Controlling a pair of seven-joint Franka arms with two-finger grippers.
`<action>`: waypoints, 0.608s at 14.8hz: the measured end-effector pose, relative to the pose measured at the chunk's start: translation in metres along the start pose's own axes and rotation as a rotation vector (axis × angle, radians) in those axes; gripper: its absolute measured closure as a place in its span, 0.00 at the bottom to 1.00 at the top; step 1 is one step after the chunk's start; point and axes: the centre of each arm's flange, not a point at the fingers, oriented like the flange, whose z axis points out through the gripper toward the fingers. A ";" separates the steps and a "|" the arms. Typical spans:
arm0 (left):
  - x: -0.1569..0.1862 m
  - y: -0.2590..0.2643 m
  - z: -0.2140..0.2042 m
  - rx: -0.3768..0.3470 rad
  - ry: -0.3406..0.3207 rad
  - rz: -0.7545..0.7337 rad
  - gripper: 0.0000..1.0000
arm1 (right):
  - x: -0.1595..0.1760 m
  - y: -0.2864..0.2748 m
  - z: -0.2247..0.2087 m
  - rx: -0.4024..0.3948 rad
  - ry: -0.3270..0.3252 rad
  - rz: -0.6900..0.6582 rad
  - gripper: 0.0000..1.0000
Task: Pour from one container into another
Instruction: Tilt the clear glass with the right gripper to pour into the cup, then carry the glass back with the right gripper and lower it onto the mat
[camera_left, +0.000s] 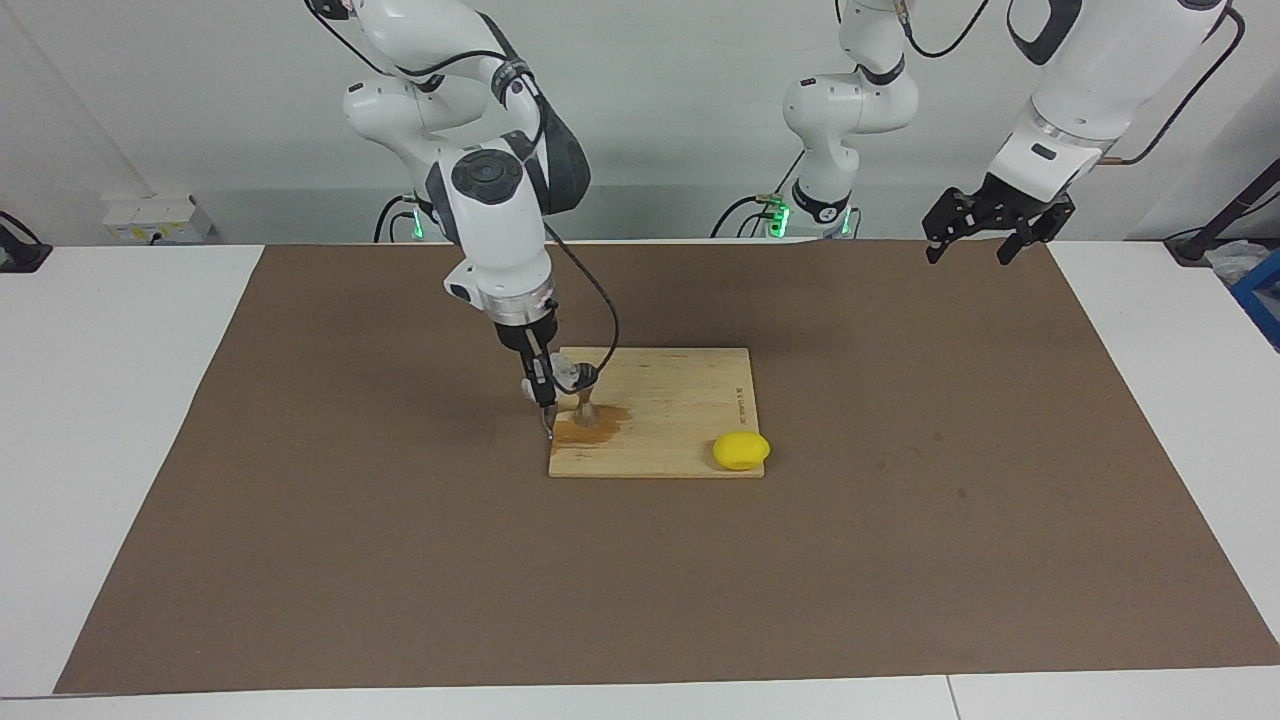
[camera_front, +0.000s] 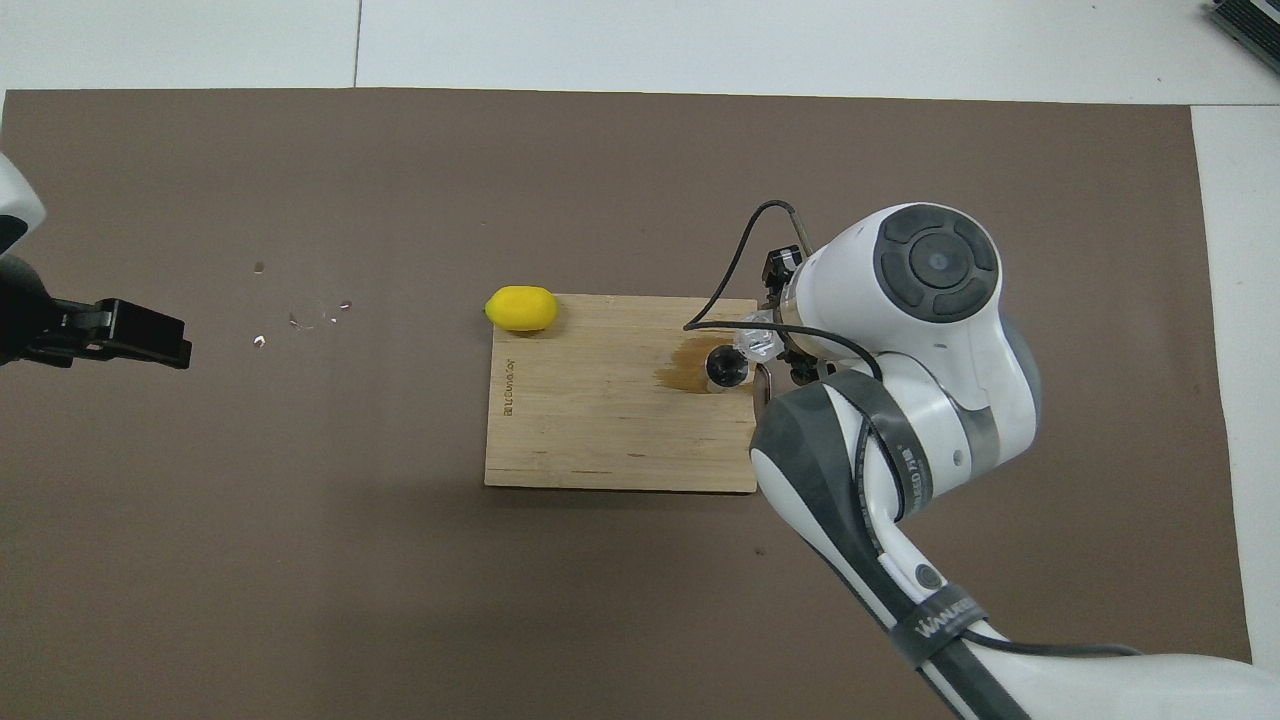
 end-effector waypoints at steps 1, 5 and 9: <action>0.000 0.000 0.000 0.000 0.000 0.000 0.00 | 0.007 -0.002 -0.001 -0.001 -0.022 0.028 0.49; 0.000 0.000 0.000 0.000 0.000 0.000 0.00 | 0.024 -0.004 -0.002 -0.010 -0.104 0.112 0.49; 0.000 0.000 0.000 0.000 0.000 0.000 0.00 | 0.058 -0.006 0.000 -0.029 -0.237 0.193 0.49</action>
